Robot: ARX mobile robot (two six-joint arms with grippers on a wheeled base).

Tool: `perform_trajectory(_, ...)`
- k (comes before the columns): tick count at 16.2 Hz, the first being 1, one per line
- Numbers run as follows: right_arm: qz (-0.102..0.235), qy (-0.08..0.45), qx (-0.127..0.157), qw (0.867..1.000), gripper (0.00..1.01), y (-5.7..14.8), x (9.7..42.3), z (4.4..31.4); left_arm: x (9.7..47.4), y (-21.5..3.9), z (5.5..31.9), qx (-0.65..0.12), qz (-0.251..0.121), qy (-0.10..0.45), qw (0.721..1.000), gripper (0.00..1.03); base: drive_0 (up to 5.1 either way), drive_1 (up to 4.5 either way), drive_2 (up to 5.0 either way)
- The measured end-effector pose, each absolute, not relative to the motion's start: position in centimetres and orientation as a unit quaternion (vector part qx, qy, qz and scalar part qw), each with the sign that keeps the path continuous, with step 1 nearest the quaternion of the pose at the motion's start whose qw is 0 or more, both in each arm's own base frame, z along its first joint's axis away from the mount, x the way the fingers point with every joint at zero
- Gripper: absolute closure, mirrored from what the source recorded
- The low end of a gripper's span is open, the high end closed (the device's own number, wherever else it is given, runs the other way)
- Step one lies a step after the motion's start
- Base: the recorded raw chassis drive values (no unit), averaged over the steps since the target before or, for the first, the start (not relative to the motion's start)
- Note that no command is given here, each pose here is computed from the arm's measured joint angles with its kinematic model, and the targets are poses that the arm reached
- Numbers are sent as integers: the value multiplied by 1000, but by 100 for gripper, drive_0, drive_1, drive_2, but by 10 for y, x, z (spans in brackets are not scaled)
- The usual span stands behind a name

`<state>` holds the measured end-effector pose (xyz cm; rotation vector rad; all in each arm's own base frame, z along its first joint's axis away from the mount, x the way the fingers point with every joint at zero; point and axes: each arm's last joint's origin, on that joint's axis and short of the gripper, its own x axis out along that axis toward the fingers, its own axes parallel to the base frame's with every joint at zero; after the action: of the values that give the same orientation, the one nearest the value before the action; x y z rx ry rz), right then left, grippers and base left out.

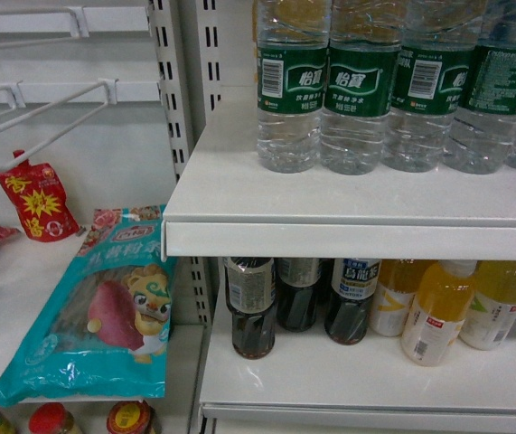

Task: Move water from second to third shelf

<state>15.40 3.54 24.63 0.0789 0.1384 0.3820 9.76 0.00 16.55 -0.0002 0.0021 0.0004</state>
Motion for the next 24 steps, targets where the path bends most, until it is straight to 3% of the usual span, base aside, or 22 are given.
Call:
perform_trajectory(3,189,35,16,981,58,49,195,262,98,0,166,0,0,1,1000,5,0,0,0)
perform_trajectory(7,176,83,6,981,58,58,254,246,98,0,166,0,0,1,1000,5,0,0,0)
perform_trajectory(11,152,74,5,986,58,64,296,254,98,0,166,0,0,1,1000,5,0,0,0)
perform_trajectory(17,126,81,0,989,58,71,333,249,98,0,166,0,0,1,1000,5,0,0,0)
perform_trajectory(24,118,82,-6,990,58,79,345,243,98,0,166,0,0,1,1000,5,0,0,0)
